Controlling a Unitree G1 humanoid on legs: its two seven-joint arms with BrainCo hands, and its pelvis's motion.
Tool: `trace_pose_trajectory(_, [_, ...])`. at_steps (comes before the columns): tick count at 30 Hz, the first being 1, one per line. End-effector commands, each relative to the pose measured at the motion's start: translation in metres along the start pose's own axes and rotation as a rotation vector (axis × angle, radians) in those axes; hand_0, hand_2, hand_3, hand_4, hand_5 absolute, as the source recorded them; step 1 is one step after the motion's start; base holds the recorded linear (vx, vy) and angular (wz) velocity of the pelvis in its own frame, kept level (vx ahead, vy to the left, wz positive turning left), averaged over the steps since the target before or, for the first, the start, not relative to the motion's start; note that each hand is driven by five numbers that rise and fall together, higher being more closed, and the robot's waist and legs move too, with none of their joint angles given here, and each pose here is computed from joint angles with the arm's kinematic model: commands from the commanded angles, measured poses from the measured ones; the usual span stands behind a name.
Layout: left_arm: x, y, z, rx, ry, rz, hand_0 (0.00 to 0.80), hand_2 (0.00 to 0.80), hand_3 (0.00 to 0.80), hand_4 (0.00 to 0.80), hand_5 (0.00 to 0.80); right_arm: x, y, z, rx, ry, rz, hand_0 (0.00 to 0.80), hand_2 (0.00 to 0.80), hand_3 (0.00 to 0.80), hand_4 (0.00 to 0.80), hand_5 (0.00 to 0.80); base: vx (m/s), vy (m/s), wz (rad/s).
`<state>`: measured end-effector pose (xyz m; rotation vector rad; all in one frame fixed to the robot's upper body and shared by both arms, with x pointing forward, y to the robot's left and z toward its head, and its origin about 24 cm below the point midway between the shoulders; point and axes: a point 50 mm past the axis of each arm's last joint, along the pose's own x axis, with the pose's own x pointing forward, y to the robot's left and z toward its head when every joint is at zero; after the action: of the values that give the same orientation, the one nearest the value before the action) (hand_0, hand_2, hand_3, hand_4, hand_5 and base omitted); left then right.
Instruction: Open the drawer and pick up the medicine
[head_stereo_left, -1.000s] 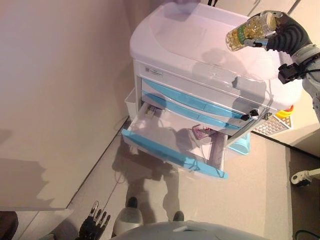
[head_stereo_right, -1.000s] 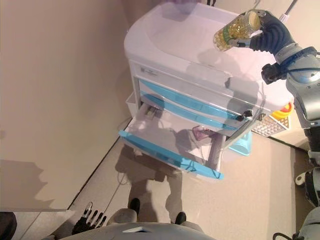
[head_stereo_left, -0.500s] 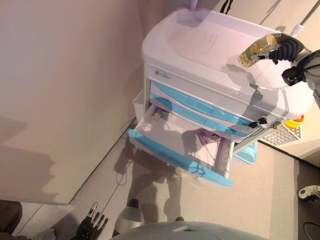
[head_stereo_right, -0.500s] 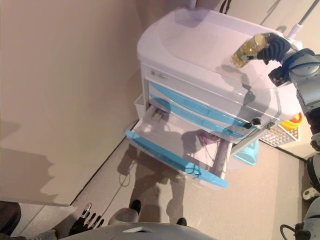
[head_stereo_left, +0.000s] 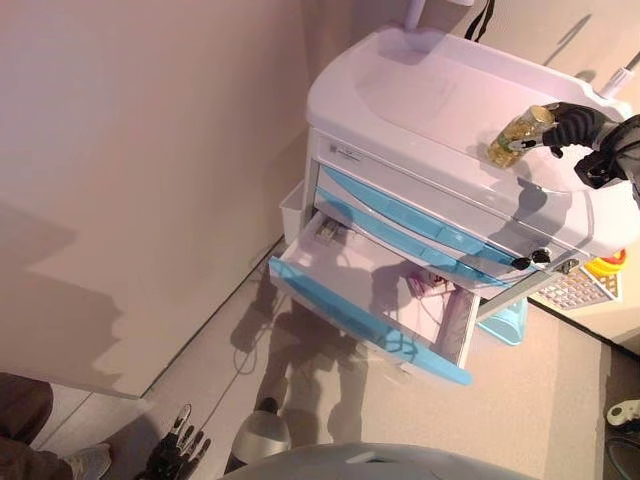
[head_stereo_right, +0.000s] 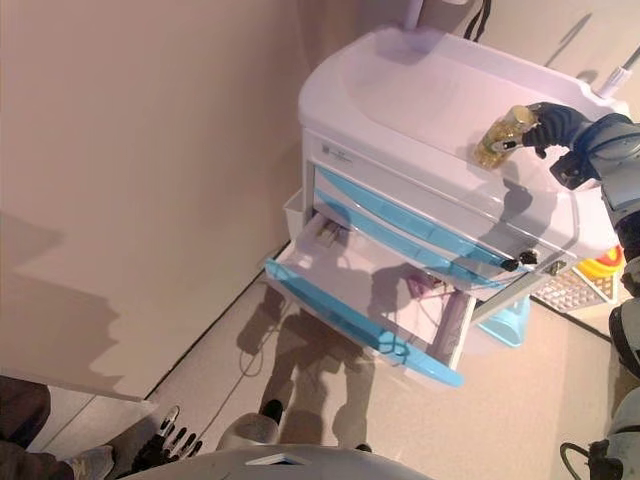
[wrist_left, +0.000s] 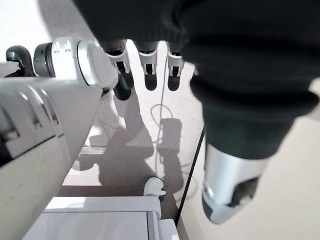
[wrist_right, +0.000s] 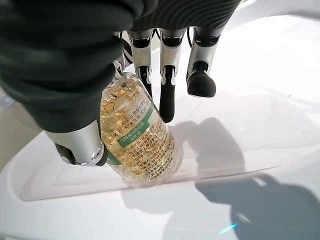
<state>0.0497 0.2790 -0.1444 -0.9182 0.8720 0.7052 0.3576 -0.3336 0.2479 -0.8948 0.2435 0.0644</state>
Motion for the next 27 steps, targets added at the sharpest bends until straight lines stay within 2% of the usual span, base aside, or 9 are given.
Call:
trace_pose_trajectory(1, [-0.005,0.007,0.013,0.057,-0.007,0.005,0.000,0.000,0.000,0.000,0.000,0.001,-0.008,0.013,-0.125,-0.001,-0.020,0.800,0.800,0.800,0.800,0.800,0.000,0.000,0.00])
trace_pose_trajectory(6, [-0.005,0.007,0.016,0.058,-0.007,-0.006,0.000,0.000,0.000,0.000,0.000,0.000,-0.011,0.012,-0.119,0.006,-0.048,0.800,0.800,0.800,0.800,0.800,0.000,0.000,0.00])
trace_pose_trajectory(7, [-0.005,0.006,0.016,0.059,-0.005,-0.009,0.000,0.000,0.000,0.000,0.000,0.000,-0.012,0.012,-0.117,0.010,-0.065,0.085,0.085,0.085,0.085,0.085,0.000,0.000,0.00])
trace_pose_trajectory(8, [-0.005,0.006,0.016,0.059,-0.004,-0.010,0.000,0.000,0.000,0.000,0.000,0.000,-0.012,0.011,-0.116,0.014,-0.058,0.000,0.000,0.000,0.000,0.000,0.000,0.000,0.00])
trace_pose_trajectory(27, [-0.005,0.007,0.010,0.040,0.001,-0.013,0.000,0.000,0.000,0.000,0.000,-0.014,-0.041,0.046,-0.140,-0.083,-0.248,0.000,0.000,0.000,0.000,0.000,0.000,0.000,0.00])
